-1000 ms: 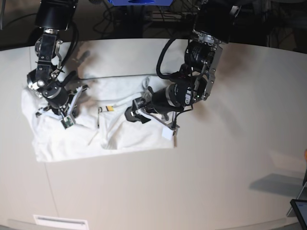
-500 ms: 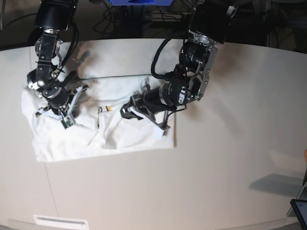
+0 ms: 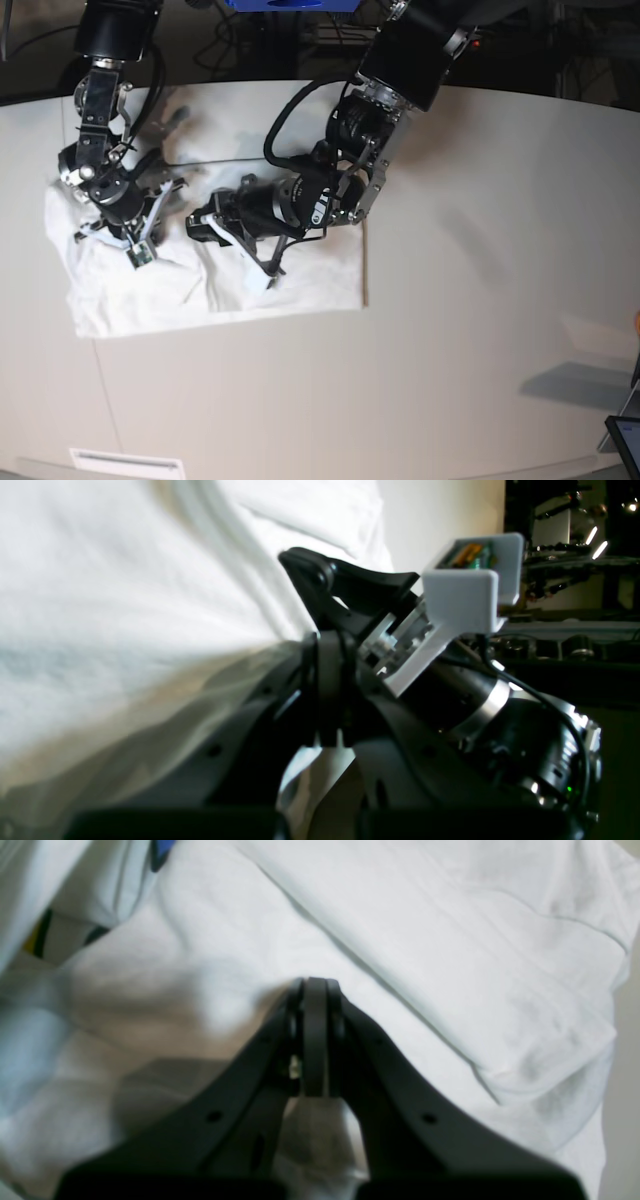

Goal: Fold the T-shirt properly
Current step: 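Push the left gripper further toward the right gripper, folding the band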

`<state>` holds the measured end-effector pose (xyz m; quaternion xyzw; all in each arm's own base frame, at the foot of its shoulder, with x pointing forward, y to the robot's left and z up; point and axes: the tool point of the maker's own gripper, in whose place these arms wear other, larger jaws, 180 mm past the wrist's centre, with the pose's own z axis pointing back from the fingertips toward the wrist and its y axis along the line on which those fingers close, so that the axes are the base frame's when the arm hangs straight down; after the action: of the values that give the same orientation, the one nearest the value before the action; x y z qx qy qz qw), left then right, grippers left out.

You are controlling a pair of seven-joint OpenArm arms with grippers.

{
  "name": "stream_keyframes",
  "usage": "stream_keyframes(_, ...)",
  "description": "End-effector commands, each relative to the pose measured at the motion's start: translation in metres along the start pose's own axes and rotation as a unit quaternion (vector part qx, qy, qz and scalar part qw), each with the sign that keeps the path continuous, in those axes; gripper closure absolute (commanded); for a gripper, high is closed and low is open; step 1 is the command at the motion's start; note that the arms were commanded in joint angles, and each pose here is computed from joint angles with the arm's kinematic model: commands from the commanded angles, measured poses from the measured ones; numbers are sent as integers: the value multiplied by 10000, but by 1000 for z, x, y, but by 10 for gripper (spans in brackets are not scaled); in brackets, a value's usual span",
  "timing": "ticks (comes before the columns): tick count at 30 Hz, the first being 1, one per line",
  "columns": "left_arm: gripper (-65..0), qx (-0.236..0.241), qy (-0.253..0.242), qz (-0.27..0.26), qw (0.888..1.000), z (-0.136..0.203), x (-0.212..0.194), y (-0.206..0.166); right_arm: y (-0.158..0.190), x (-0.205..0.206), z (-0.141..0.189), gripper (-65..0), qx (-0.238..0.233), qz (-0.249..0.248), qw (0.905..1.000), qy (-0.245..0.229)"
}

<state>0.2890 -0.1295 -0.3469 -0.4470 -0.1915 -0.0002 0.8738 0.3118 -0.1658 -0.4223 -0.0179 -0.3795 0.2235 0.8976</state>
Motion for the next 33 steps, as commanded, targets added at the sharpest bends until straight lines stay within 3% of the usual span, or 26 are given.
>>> stream_keyframes(1, -2, -151, 20, -58, 9999, -1, 2, -10, 0, -29, 1, -16, -31, 178, 9977, 657)
stream_keyframes(9, -10, -87, 76, -54, 9999, -2, -1, -5, -1, -28, 2, -16, -48, 173, 9977, 650)
stream_keyframes(11, -66, -99, 137, -58, 9998, -2, -3, -6, -1, -28, 2, -16, -48, 173, 9977, 658)
stream_keyframes(14, -217, -153, 167, -81, 9997, -2, -3, -10, -1, -28, 2, -16, -48, 173, 9977, 658)
stream_keyframes(17, -297, -178, 140, -177, 9996, -2, 2, -15, 0, -28, 2, -16, -43, 178, 9977, 657)
stream_keyframes(21, -297, -708, 132, -954, 9928, 0, 4, -46, 0, -29, 1, -16, -35, 173, 9976, 668)
stream_keyframes(25, -296, -1469, -29, -1895, 9708, 13, 7, -83, 1, -30, 1, -16, -31, 171, 9976, 674)
stream_keyframes(28, -296, -1739, -53, -2252, 9587, 17, 5, -91, 1, -30, 1, -16, -31, 171, 9976, 674)
stream_keyframes(33, -294, -1364, -339, -2139, 9667, 25, 29, -64, -1, -30, 1, -16, -46, 155, 9976, 679)
